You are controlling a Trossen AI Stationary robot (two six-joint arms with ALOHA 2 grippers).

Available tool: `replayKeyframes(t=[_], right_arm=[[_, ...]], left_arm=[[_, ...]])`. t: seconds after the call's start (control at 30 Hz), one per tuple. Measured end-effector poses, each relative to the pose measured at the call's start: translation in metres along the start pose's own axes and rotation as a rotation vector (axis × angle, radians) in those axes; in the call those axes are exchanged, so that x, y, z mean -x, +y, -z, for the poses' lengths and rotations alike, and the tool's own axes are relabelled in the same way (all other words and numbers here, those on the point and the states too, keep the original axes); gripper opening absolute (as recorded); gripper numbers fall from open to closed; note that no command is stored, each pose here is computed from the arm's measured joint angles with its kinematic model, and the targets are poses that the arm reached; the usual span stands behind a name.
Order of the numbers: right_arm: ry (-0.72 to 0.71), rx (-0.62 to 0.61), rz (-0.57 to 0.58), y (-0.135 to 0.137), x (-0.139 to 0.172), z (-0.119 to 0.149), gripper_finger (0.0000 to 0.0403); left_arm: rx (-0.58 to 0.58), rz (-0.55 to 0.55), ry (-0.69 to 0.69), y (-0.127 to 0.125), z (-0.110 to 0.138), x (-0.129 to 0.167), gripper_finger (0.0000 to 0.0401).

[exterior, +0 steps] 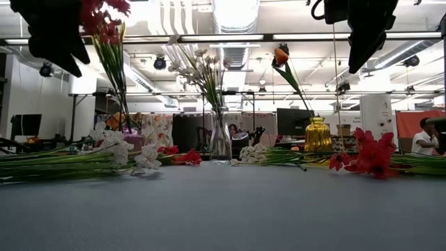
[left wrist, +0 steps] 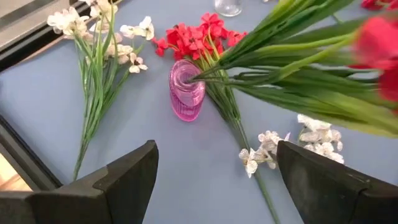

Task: Sort flowers into vase by color
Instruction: Put the red flower into the purple vase

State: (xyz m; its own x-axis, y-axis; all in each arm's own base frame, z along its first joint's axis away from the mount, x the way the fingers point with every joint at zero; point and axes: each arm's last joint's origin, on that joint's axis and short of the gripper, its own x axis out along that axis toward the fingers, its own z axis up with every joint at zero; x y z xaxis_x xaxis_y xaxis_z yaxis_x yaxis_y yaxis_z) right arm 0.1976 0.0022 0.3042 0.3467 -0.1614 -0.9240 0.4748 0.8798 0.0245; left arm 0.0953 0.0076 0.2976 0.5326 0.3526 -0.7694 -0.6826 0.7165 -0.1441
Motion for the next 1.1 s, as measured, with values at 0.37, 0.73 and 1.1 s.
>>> replayKeyframes(t=[0.37, 0.73, 1.1], right_arm=[[-0.003, 0.006, -0.001, 0.000, 0.000, 0.000, 0.0199], [-0.007, 0.010, -0.003, 0.000, 0.000, -0.001, 0.0199], [-0.025, 0.013, -0.013, 0.001, 0.000, -0.002, 0.0199]], left_arm=[[-0.003, 0.040, 0.029, 0.004, -0.007, 0.024, 0.0308], [0.021, 0.098, -0.044, 0.009, -0.026, 0.063, 0.0308], [0.026, 0.063, -0.083, 0.014, -0.039, 0.092, 0.0308]])
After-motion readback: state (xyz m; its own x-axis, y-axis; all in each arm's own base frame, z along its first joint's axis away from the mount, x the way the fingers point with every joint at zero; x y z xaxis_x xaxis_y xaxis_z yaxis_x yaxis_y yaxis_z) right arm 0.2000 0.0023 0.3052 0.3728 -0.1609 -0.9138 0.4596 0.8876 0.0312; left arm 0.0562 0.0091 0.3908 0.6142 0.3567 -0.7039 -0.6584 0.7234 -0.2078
